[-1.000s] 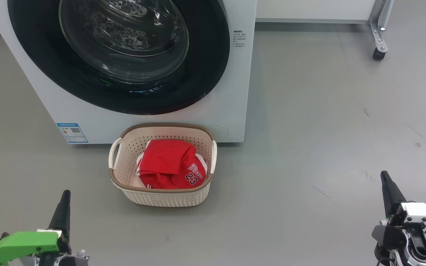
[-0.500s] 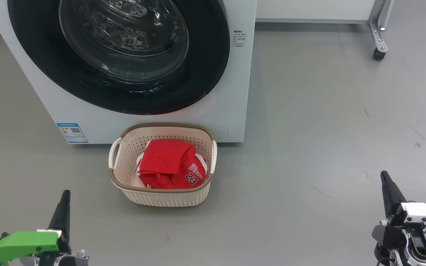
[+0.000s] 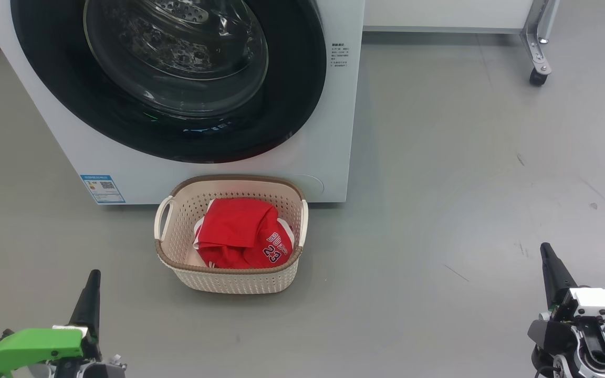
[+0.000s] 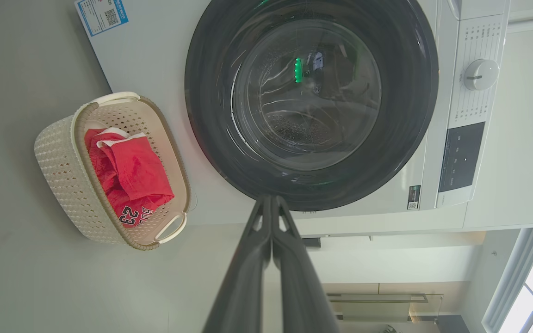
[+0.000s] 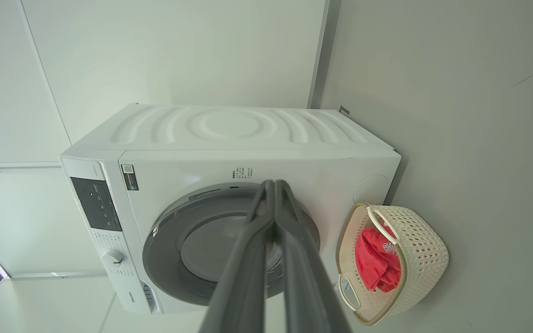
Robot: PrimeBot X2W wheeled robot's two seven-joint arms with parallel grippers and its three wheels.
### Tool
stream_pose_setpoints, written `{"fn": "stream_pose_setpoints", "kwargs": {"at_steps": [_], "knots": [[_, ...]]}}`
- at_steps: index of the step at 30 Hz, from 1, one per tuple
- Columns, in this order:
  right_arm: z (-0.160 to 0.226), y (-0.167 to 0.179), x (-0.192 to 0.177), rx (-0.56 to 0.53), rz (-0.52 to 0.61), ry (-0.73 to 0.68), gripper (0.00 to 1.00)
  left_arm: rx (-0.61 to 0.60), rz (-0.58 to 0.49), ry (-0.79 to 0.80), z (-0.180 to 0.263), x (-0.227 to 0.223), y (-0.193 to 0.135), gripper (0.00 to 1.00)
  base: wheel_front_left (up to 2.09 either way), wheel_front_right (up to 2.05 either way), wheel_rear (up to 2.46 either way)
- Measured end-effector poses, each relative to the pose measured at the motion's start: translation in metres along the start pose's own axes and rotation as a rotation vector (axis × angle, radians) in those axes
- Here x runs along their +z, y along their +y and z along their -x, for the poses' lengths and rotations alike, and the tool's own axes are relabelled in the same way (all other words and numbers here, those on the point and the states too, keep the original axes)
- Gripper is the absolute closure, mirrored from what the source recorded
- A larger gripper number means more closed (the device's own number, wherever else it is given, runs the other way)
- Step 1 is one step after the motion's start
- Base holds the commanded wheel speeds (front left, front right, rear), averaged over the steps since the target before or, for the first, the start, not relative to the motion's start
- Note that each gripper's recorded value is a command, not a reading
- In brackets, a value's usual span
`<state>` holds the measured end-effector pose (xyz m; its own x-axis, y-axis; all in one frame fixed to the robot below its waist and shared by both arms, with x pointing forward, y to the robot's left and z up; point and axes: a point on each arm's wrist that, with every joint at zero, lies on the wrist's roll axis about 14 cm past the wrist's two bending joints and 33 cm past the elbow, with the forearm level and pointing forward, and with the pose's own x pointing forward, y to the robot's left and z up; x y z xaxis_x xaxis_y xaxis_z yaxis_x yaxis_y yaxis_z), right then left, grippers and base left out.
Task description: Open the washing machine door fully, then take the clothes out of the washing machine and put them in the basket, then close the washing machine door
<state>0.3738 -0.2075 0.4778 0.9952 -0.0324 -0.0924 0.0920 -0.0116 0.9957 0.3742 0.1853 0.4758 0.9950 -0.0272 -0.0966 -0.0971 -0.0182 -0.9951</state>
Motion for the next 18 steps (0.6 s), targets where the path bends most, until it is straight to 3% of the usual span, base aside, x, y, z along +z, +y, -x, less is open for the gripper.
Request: {"fn": "stream_pose_setpoints", "kwargs": {"at_steps": [18], "knots": [[0.0000, 0.0000, -0.0001, 0.000, 0.000, 0.000, 1.00, -0.001, 0.000, -0.001, 0.0000, 0.0004, -0.0002, 1.00, 0.00, 0.00, 0.00]]}}
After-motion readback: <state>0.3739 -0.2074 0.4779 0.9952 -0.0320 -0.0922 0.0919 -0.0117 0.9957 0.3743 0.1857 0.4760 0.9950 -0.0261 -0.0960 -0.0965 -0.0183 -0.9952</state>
